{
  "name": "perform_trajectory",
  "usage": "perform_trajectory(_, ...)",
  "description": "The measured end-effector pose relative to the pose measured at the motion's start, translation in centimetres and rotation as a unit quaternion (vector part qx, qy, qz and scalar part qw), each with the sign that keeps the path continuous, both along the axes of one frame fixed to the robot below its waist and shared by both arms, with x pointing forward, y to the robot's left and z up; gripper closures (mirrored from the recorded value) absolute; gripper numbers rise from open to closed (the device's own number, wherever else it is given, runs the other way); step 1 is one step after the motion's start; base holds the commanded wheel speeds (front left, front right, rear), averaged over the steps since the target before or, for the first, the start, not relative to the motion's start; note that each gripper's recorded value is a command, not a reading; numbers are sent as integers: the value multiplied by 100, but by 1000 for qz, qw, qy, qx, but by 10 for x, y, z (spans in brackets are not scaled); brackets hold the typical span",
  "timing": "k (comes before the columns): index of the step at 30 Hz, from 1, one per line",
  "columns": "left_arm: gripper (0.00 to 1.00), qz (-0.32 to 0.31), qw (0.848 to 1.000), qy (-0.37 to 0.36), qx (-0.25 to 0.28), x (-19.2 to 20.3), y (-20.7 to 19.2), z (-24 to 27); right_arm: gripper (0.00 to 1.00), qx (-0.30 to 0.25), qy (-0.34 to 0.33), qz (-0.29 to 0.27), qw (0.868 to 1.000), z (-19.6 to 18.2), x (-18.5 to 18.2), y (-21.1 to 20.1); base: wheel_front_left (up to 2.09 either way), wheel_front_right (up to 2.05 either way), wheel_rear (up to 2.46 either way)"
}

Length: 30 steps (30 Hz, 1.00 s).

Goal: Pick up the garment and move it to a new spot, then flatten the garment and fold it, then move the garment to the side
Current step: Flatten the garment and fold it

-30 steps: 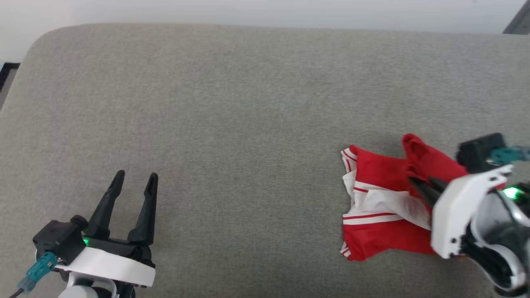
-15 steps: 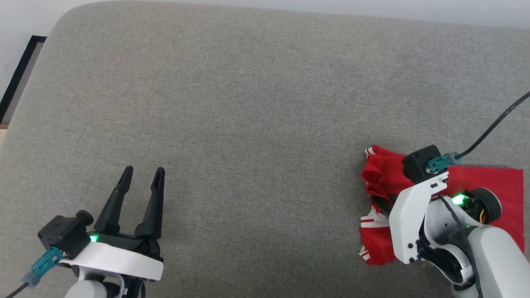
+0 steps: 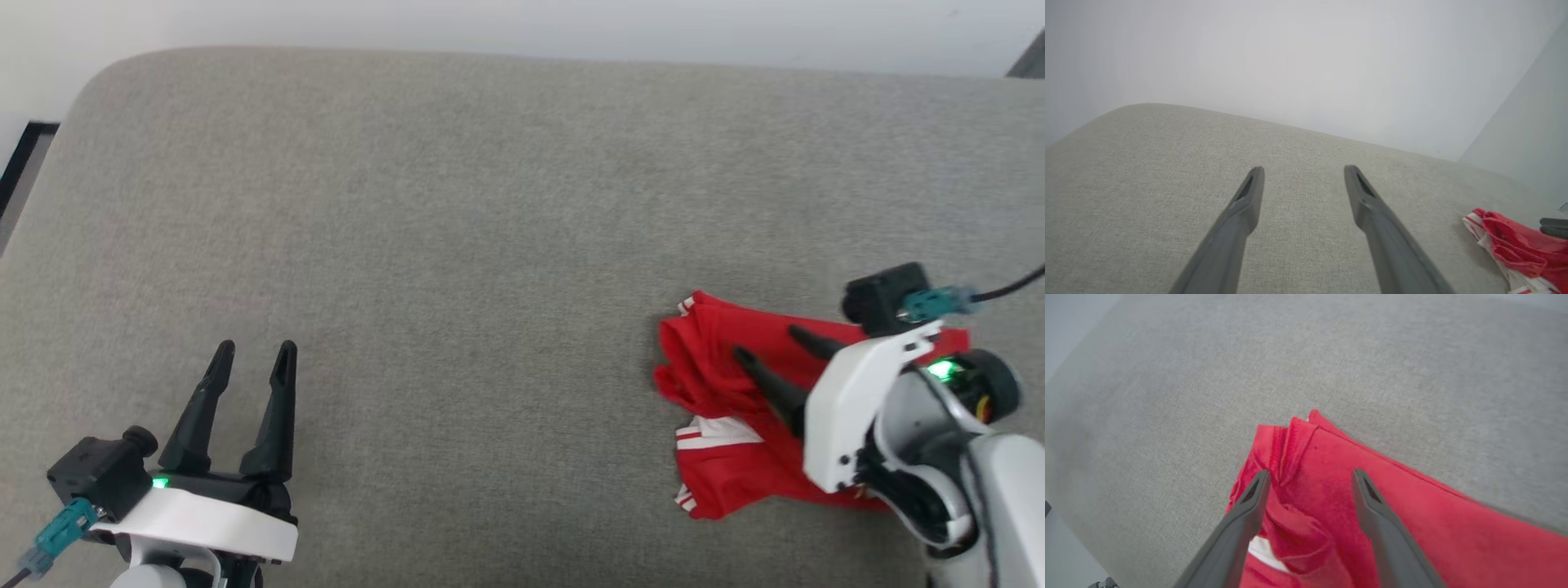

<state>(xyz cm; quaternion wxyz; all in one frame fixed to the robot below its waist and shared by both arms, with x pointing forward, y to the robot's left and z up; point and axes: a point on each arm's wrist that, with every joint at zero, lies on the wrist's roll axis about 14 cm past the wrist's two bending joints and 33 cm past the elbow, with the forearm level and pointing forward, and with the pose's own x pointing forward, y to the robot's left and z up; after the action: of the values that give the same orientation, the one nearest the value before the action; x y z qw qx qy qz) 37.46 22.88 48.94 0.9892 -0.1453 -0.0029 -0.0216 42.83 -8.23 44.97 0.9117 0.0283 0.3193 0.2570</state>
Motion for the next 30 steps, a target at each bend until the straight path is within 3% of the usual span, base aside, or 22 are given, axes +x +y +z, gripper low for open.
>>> perform_trajectory(10, 0, -35, 999, -4, -7, 1, -23, 1, 0, -12, -96, -126, 987, 21, 9, -85, 0, 0, 0)
perform_trajectory(16, 0, -51, 999, 1, -8, -3, -33, -1, 0, 11, -210, -187, 960, 43, 9, -119, 0, 0, 0)
perform_trajectory(24, 0, -49, 999, -8, 3, -16, -30, 4, 0, 44, -311, -223, 923, 58, -12, -128, 0, 0, 0)
perform_trajectory(30, 0, -31, 999, -15, 6, -36, -21, 9, 0, 46, -329, -229, 915, 57, -37, -123, 0, 0, 0)
